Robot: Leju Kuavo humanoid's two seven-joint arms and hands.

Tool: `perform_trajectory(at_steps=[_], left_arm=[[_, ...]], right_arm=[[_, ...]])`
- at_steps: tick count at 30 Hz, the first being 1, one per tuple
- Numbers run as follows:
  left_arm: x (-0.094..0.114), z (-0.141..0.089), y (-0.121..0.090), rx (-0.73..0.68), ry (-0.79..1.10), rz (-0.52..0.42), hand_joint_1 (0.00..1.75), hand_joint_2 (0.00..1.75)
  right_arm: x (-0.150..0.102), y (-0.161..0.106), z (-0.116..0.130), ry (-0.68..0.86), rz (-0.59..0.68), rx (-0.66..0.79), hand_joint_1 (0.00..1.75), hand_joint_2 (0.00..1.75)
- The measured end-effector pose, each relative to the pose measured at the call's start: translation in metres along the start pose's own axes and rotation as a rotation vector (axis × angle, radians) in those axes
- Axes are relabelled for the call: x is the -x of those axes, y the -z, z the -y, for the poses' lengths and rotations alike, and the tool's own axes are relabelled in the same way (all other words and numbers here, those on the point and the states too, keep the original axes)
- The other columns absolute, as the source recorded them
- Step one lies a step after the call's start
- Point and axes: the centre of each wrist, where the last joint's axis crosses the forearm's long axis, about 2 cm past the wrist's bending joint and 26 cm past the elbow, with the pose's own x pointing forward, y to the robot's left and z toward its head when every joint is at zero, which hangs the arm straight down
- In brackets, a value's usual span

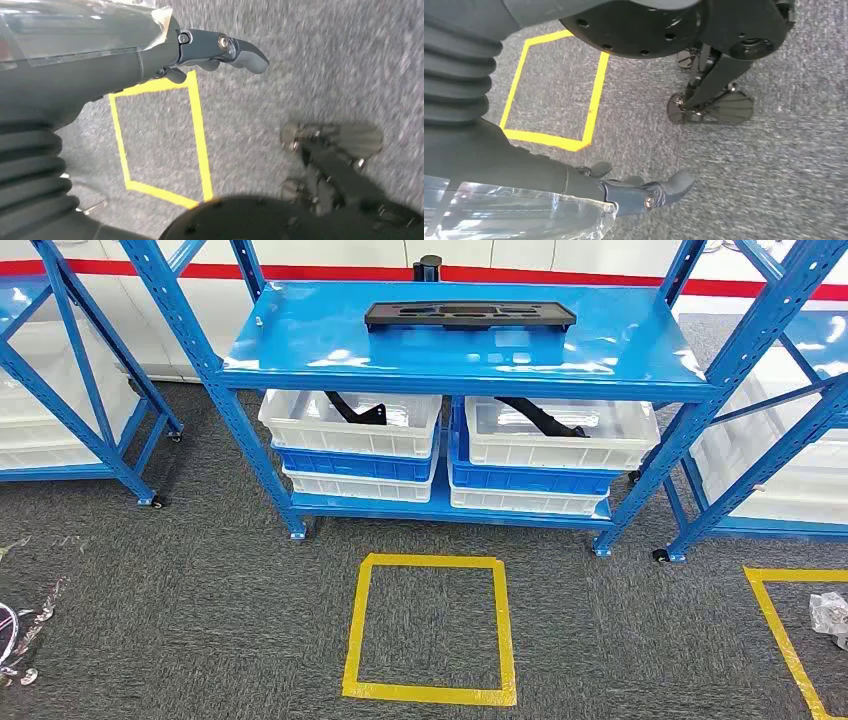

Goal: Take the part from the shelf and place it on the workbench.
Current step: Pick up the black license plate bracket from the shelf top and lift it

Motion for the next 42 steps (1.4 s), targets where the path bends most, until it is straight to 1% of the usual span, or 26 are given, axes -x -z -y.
perform_trajectory(at_steps=[14, 18, 25, 35, 38, 42], left_arm=[[-0.013, -0.009, 0.004, -0.115, -0.008, 0.044, 0.00, 0.00], [-0.015, -0.008, 0.005, -0.140, -0.012, 0.048, 0.00, 1.75], [-0.018, -0.005, 0.006, -0.172, -0.015, 0.051, 0.00, 1.75], [-0.023, 0.006, 0.006, -0.200, -0.029, 0.053, 0.00, 1.75], [-0.024, 0.010, 0.006, -0.204, -0.034, 0.055, 0.00, 1.75], [-0.026, 0.015, 0.006, -0.210, -0.047, 0.059, 0.00, 1.75]], right_arm=[[-0.016, 0.003, -0.002, -0.035, 0.022, 0.074, 0.00, 0.00], [-0.019, 0.004, -0.005, -0.047, 0.022, 0.089, 0.00, 0.00], [-0.026, 0.005, -0.009, -0.067, 0.021, 0.113, 0.00, 0.00], [-0.034, 0.007, -0.017, -0.071, 0.016, 0.137, 0.00, 0.00], [-0.036, 0.007, -0.018, -0.025, 0.024, 0.153, 0.00, 0.00], [-0.039, 0.008, -0.014, 0.093, 0.046, 0.198, 0.00, 0.00]])
